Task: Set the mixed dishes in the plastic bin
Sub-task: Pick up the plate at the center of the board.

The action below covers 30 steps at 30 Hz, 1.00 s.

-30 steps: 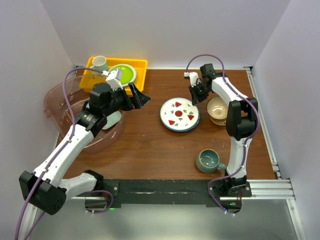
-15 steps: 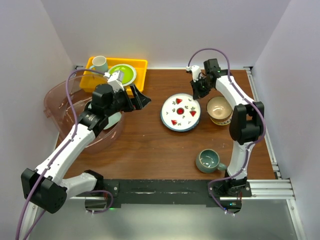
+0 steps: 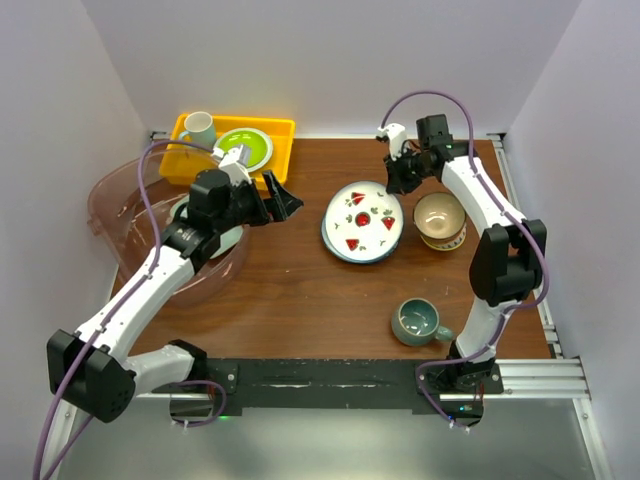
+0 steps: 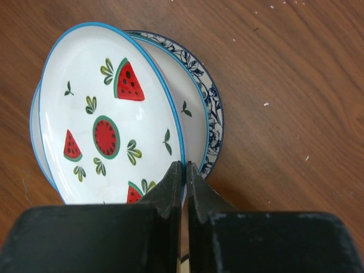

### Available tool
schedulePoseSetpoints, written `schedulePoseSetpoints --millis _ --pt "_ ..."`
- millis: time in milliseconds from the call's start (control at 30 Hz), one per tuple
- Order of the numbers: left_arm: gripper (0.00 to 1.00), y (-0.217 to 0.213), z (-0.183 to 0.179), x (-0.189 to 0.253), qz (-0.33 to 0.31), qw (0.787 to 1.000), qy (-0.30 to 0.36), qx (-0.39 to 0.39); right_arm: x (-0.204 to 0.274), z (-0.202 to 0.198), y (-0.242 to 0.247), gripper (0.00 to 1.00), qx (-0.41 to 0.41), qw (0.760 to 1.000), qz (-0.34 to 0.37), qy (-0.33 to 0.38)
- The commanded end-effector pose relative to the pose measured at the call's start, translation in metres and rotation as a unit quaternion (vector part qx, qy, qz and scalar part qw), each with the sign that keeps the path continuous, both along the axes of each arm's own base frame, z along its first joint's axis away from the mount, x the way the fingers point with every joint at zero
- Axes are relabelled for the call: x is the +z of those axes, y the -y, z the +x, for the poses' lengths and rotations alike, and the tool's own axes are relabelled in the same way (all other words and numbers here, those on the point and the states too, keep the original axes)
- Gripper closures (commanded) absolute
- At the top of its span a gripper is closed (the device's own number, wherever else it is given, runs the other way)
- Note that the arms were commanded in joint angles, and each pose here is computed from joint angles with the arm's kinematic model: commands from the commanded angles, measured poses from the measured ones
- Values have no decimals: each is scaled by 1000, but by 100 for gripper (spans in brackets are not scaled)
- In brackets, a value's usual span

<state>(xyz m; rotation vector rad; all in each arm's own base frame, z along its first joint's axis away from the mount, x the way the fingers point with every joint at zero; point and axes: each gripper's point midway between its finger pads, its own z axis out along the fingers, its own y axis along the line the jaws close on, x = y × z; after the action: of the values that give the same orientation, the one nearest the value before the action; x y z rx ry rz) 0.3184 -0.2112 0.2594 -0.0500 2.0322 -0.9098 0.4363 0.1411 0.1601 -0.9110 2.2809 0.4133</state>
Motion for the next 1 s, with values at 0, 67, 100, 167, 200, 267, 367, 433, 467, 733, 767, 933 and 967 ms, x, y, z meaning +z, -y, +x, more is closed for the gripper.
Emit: schedulePoseSetpoints --millis 0,67,100,167,200,267,367,433,467,733,767,933,967 --pt "0 6 3 4 -14 1000 12 -6 47 1 -11 100 25 997 36 67" --pt "0 6 2 2 -14 1000 9 -7 49 0 -11 100 26 997 38 69" --pt "0 6 2 1 -13 1000 9 -7 51 -1 -12 100 27 996 39 71" --pt "0 6 2 0 -14 1000 7 -7 52 -2 -12 100 29 996 41 72" --pt "0 7 2 0 -14 1000 9 -8 54 -3 -12 100 30 996 42 73" --pt "0 7 2 -2 -14 1000 7 -10 55 -4 -13 100 31 996 44 74" --pt "0 8 2 -2 -15 1000 7 -11 58 -6 -13 100 33 996 46 76" --pt "0 8 2 -3 -15 1000 7 -11 59 -8 -13 100 34 995 47 77" --pt "0 8 2 -2 -15 1000 7 -12 60 -7 -14 100 34 995 47 79" --pt "0 9 1 -5 -15 1000 5 -15 65 -10 -14 100 35 995 51 82" --pt "0 9 1 -7 -14 1000 4 -15 67 -10 -15 100 36 994 52 84" --pt "0 9 1 -8 -13 1000 4 -18 66 -10 -14 100 35 995 51 83" --pt "0 9 1 -9 -14 1000 3 -17 66 -10 -13 100 34 995 51 84"
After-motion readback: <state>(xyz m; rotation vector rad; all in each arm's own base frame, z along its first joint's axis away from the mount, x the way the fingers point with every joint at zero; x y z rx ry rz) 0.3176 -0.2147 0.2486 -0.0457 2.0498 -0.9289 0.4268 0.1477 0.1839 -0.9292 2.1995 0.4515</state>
